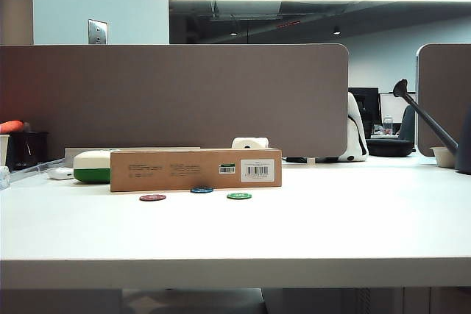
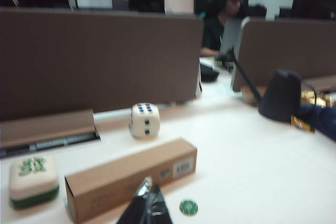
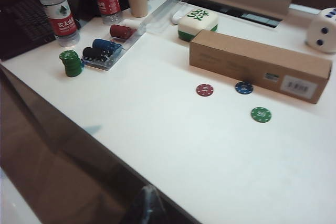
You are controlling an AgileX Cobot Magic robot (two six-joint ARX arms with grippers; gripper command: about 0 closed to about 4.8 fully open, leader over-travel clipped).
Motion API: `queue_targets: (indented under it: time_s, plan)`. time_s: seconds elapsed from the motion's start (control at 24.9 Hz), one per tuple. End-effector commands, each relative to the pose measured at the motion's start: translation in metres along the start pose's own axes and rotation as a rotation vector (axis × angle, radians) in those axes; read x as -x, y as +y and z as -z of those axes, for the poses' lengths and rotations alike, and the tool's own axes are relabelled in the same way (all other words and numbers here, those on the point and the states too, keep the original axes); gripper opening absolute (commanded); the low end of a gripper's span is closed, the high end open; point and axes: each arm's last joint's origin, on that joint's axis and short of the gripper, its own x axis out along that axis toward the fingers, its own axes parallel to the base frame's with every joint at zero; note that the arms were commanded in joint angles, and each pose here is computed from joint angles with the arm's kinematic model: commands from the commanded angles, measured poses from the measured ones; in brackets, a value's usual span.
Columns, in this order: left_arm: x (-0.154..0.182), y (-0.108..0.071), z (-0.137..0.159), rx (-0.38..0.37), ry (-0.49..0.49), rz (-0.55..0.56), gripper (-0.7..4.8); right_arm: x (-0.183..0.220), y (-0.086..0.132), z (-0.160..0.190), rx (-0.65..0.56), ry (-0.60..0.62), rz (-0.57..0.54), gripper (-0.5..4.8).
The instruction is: Push the chip with the highest value in the row forward next to the rectangular box.
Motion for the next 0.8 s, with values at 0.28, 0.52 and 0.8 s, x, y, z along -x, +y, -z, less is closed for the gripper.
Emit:
queue_targets:
  time_s: [0.28,0.52,0.8]
  plan:
    - [0.037,0.001,-0.013,-0.022,-0.186,-0.05,-0.05,0.002,0.007,0.013,0.052,-0.019,0.081,-0.09]
    - [0.041,0.004,-0.014,-0.04,-0.203,-0.132,-0.05,0.002,0.007,0.013,0.051,-0.02,0.081,-0.09]
    - [0.042,0.007,-0.01,-0.061,-0.202,-0.211,-0.05,0.002,0.007,0.013,0.051,-0.02,0.081,-0.09]
